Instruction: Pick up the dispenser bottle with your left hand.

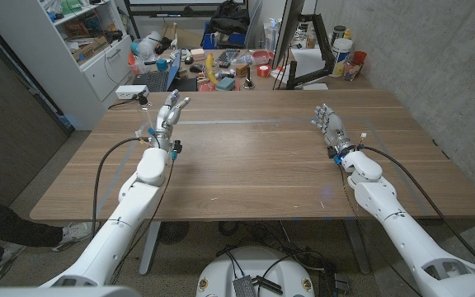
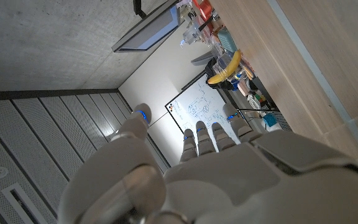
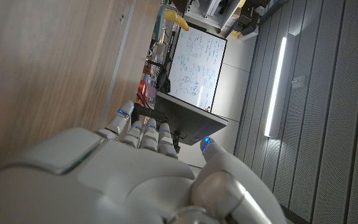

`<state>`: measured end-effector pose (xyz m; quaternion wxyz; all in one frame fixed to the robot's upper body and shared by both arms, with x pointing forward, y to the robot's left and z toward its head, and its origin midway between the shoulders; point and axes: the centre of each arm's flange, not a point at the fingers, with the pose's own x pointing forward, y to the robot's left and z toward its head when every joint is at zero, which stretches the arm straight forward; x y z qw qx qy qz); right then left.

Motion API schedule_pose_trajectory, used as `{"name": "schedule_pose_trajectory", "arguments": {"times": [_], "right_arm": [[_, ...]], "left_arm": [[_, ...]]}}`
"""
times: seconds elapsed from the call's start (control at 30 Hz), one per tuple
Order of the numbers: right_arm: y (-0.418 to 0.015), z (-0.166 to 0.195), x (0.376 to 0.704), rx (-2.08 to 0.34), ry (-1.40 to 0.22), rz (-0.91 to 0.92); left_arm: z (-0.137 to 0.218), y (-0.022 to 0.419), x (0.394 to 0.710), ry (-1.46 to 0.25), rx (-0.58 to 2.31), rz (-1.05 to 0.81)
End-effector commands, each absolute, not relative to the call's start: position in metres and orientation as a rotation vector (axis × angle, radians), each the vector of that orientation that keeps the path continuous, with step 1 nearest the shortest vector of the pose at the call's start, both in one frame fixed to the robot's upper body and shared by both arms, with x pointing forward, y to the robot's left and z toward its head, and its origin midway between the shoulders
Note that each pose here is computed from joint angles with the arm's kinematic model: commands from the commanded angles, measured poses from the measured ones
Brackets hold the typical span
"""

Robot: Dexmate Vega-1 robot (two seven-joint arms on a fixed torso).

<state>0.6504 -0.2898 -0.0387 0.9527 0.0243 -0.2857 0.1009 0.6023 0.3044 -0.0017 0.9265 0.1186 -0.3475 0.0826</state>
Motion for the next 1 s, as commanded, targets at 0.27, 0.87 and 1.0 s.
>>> {"name": "schedule_pose_trajectory", "arguments": {"times": [0.27, 0.87, 1.0], "right_arm": [[-0.284, -0.039, 0.653, 0.041, -0.574, 0.211], [-0.282, -0.038, 0.655, 0.036, -0.568, 0.218], [-0.282, -0.039, 0.654, 0.037, -0.569, 0.216]], "left_arm": [[0.013, 0.322, 0.577, -0.711, 0.425, 0.245], [0.022, 0.326, 0.556, -0.718, 0.532, 0.357], [0.023, 0.327, 0.552, -0.721, 0.554, 0.37]]}}
